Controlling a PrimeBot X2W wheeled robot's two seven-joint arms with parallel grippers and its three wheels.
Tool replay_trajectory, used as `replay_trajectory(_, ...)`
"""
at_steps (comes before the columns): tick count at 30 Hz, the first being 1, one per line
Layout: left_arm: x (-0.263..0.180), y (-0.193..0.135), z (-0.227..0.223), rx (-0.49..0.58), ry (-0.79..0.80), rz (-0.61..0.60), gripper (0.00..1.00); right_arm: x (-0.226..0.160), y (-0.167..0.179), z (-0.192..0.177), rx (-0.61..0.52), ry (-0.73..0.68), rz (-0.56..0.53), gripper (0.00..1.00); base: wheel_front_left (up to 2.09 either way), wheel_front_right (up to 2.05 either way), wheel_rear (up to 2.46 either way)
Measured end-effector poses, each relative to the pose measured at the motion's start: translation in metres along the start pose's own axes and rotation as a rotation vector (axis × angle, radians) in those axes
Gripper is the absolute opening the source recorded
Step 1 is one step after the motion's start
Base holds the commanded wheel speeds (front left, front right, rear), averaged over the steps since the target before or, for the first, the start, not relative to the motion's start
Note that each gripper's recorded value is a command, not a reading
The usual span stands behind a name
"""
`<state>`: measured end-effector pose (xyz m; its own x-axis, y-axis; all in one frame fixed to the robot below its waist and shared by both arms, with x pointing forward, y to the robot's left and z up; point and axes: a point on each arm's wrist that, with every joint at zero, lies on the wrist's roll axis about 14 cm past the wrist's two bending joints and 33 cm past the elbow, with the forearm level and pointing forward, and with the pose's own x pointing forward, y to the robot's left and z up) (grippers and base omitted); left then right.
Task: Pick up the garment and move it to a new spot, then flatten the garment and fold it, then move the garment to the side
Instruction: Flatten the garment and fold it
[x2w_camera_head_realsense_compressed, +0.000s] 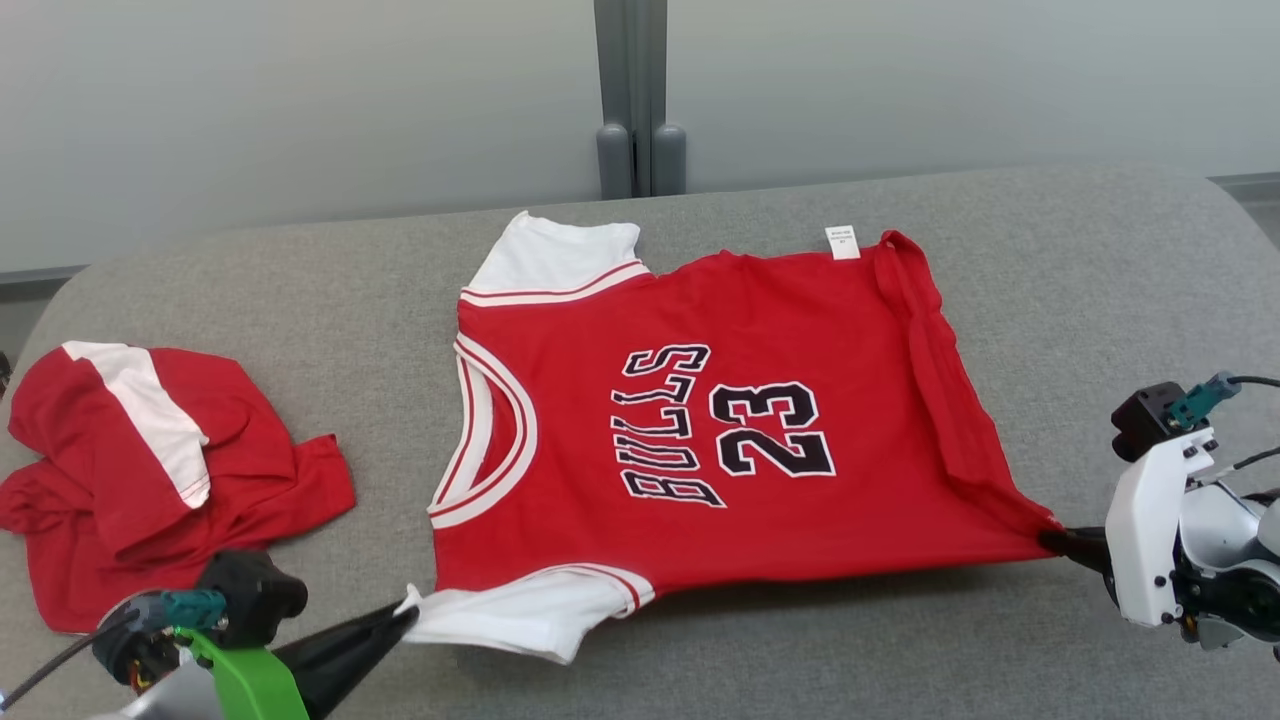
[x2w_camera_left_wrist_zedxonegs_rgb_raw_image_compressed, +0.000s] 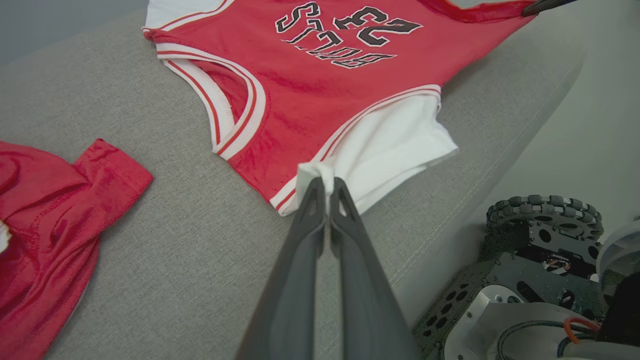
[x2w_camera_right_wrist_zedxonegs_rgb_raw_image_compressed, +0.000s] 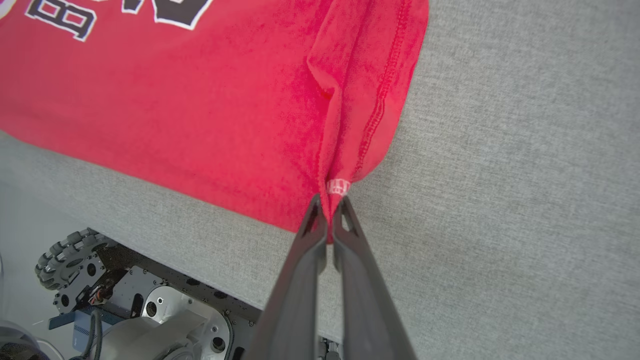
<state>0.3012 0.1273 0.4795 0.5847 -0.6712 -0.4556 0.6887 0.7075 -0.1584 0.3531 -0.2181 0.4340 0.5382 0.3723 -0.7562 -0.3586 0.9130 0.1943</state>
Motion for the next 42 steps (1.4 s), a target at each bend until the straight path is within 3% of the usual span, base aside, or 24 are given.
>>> replay_trajectory(7, 0.018, 0.016, 0.02, 0.062, 0.005, -0.001, 0.0, 0.01, -0.01, 0.002, -0.026, 0.082, -0.019, 0.0, 0.0, 0.0, 0.0)
replay_trajectory(15, 0.048, 0.045, 0.037, 0.122, 0.035, 0.011, 0.0, 0.03, -0.021, 0.044, -0.021, 0.06, -0.029, 0.0, 0.0, 0.0, 0.0)
replay_trajectory(34, 0.115, 0.106, 0.027, 0.195, 0.102, 0.065, 0.0, 0.091, -0.039, 0.064, -0.042, 0.123, -0.054, 0.0, 0.0, 0.0, 0.0)
replay_trajectory(35, 0.116, 0.108, 0.025, 0.194, 0.105, 0.07, 0.0, 0.092, -0.039, 0.064, -0.046, 0.12, -0.055, 0.42, 0.0, 0.0, 0.0)
replay_trajectory(36, 0.117, 0.112, 0.024, 0.191, 0.111, 0.081, 0.0, 0.093, -0.041, 0.065, -0.046, 0.114, -0.062, 1.0, 0.0, 0.0, 0.0)
replay_trajectory(37, 0.118, 0.118, 0.021, 0.186, 0.121, 0.1, 0.56, 0.094, -0.044, 0.065, -0.029, 0.114, -0.07, 1.0, 0.0, 0.0, 0.0)
replay_trajectory(38, 0.117, 0.122, 0.019, 0.185, 0.134, 0.116, 1.0, 0.095, -0.046, 0.065, -0.017, 0.115, -0.074, 1.0, 0.0, 0.0, 0.0)
replay_trajectory(42, 0.123, 0.127, 0.021, 0.186, 0.103, 0.162, 1.0, 0.098, -0.041, 0.074, -0.015, 0.057, -0.065, 1.0, 0.0, 0.0, 0.0)
